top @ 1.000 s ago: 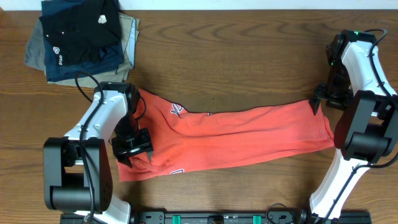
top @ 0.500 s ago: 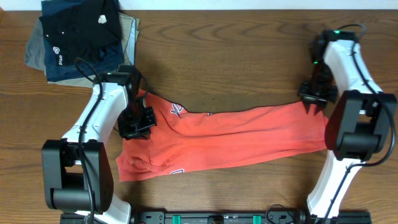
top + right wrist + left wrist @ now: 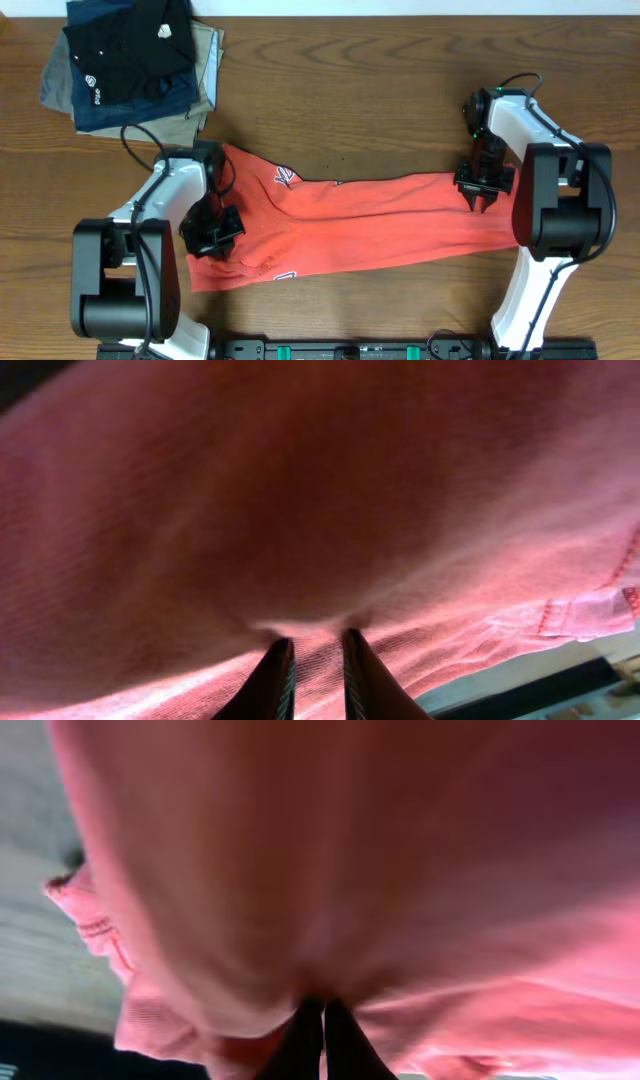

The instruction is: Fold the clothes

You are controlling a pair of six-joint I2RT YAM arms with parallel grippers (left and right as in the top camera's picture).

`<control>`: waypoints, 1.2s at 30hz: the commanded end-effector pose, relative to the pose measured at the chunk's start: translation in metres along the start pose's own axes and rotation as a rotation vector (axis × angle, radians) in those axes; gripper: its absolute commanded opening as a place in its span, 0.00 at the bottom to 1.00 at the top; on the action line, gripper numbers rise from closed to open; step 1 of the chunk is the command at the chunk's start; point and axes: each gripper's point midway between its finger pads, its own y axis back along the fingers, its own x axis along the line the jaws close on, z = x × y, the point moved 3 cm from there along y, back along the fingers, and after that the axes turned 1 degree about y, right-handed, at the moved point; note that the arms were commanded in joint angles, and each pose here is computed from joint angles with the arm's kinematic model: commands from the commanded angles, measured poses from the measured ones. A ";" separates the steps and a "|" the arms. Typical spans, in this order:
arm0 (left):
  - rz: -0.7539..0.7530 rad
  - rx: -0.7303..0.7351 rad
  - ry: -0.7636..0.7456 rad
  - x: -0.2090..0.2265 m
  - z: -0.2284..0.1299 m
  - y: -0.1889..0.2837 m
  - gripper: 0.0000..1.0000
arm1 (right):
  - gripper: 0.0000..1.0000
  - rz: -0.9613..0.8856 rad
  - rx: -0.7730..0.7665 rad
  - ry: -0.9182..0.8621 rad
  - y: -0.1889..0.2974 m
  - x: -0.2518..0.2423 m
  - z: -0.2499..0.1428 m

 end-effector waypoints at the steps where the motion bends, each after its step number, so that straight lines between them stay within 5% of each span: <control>1: 0.019 0.022 0.059 0.014 -0.001 -0.007 0.06 | 0.18 0.001 0.008 -0.069 -0.005 -0.017 0.002; 11: 0.003 0.015 0.193 0.045 0.013 -0.001 0.06 | 0.13 0.030 0.008 -0.147 -0.001 -0.052 0.018; 17: -0.024 -0.051 0.195 0.043 0.018 0.035 0.06 | 0.13 0.058 -0.069 -0.169 0.045 -0.062 0.024; 20: -0.053 -0.133 0.181 0.041 0.016 0.058 0.06 | 0.33 0.082 -0.146 -0.182 0.076 -0.069 0.021; 21: -0.065 -0.166 0.177 0.040 0.013 0.065 0.06 | 0.50 0.094 -0.178 -0.189 0.087 -0.072 0.018; 22: -0.074 -0.191 0.175 0.041 0.011 0.071 0.06 | 0.81 0.103 -0.200 -0.198 0.093 -0.075 0.016; 23: -0.084 -0.217 0.174 0.041 0.009 0.076 0.10 | 0.99 0.114 -0.225 -0.212 0.101 -0.081 0.013; 26: -0.105 -0.270 0.172 0.042 0.005 0.087 0.64 | 0.99 0.134 -0.261 -0.263 0.109 -0.099 0.010; 27: -0.109 -0.281 0.171 0.042 0.005 0.088 0.72 | 0.99 0.139 -0.267 -0.285 0.109 -0.107 0.010; 34: -0.110 -0.284 0.171 0.042 0.004 0.089 0.82 | 0.97 0.244 -0.249 -0.345 0.070 -0.146 0.026; 36: -0.110 -0.285 0.172 0.042 0.004 0.089 0.82 | 0.87 0.299 -0.262 -0.283 0.054 -0.145 0.032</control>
